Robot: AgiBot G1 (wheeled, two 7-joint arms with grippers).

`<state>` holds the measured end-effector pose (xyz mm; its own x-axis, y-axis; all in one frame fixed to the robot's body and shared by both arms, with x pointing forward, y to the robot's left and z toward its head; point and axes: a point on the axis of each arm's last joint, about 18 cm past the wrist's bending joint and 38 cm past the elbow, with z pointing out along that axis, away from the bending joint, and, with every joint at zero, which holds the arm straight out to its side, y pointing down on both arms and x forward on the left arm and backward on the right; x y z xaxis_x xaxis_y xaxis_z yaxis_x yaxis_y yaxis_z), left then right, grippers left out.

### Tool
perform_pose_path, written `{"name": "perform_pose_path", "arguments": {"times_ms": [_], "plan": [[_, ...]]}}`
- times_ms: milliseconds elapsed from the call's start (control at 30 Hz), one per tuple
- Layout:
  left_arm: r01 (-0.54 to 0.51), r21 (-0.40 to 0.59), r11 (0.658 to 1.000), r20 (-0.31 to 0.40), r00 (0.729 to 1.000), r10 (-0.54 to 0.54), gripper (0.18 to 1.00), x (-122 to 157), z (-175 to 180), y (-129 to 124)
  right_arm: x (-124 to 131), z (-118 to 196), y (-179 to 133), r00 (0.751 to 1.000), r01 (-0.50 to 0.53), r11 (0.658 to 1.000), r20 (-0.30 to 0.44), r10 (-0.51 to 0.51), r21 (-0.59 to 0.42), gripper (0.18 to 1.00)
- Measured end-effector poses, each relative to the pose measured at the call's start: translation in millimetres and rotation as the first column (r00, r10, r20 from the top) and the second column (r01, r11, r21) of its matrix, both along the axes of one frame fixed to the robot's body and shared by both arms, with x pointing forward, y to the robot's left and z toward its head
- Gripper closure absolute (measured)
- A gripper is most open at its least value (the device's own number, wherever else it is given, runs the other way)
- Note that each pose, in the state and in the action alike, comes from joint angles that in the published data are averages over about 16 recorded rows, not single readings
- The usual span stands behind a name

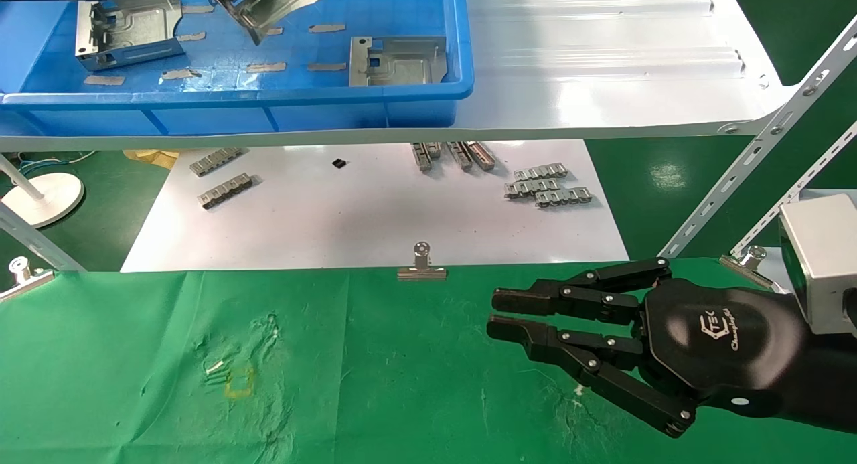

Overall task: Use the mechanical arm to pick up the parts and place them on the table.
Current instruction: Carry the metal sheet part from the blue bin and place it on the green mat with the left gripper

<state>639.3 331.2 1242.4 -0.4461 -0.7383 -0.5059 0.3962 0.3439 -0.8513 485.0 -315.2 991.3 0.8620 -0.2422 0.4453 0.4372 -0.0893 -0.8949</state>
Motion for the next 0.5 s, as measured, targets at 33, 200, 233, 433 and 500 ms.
{"name": "perform_pose_path", "arguments": {"times_ms": [33, 200, 233, 433, 500], "plan": [[0.019, 0.004, 1.000, 0.005, 1.000, -0.019, 0.905, -5, -1, 3, 0, 0, 0, 1.000, 0.000, 1.000, 0.000, 0.000, 0.000, 0.908], [0.115, 0.041, 0.993, 0.036, 0.993, -0.116, 0.906, -28, -12, 17, 0, 0, 0, 1.000, 0.000, 1.000, 0.000, 0.000, 0.000, 0.831], [0.133, 0.048, 0.990, 0.042, 0.990, -0.135, 0.906, -33, -15, 20, 0, 0, 0, 1.000, 0.000, 1.000, 0.000, 0.000, 0.000, 0.818], [0.220, 0.092, 0.971, 0.080, 0.971, -0.227, 0.906, -58, -36, 40, 0, 0, 0, 1.000, 0.000, 1.000, 0.000, 0.000, 0.000, 0.696], [0.241, 0.108, 0.965, 0.090, 0.964, -0.250, 0.906, -63, -46, 46, 0, 0, 0, 1.000, 0.000, 1.000, 0.000, 0.000, 0.000, 0.642]]}}
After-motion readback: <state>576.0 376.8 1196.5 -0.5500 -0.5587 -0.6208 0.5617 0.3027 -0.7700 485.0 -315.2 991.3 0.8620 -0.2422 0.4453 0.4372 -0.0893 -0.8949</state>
